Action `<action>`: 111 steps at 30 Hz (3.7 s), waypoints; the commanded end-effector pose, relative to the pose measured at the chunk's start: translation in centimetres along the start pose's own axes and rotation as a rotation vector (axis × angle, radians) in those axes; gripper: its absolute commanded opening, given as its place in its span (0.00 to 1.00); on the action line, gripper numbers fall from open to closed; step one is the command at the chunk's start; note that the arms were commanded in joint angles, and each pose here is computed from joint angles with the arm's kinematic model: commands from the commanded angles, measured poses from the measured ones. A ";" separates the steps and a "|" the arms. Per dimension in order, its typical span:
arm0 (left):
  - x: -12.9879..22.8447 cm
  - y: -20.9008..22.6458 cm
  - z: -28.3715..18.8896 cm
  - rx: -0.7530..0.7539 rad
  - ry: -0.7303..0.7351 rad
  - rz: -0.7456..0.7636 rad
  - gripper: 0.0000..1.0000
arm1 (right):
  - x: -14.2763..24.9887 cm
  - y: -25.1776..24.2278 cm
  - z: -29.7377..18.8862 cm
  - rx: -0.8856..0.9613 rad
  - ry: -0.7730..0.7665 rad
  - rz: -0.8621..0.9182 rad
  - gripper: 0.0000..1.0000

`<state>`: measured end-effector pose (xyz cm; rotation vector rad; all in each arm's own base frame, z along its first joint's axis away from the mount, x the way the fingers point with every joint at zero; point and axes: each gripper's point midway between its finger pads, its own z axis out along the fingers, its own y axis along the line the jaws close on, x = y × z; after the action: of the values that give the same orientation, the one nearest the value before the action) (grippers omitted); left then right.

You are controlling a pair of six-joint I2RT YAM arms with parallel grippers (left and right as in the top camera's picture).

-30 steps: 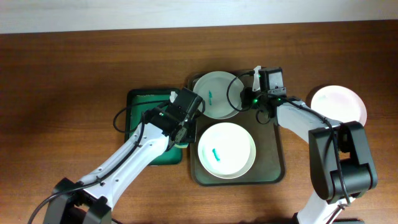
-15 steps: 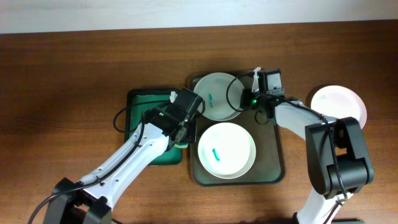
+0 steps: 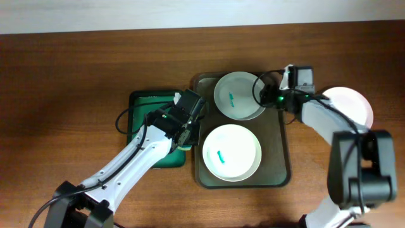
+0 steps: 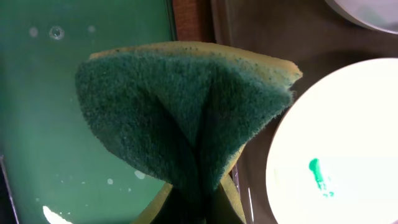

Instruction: Clean dirty plates on tray and stack at the side

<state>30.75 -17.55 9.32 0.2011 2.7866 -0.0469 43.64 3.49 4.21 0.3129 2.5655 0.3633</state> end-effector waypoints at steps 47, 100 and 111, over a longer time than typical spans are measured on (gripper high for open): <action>0.0 -1.0 0.0 0.049 0.005 0.024 0.00 | 15.9 2.1 -6.5 0.091 0.404 -0.049 0.36; -3.0 -7.0 -0.6 0.214 0.207 0.135 0.00 | 17.2 3.4 -11.4 0.233 0.421 -0.088 0.44; -3.2 -7.1 -0.6 0.218 0.199 0.135 0.00 | 18.9 2.2 -11.0 0.262 0.462 -0.078 0.28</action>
<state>32.40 -25.02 10.93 0.4501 2.9682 -0.3211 23.25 9.29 5.98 0.2212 3.0598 0.1011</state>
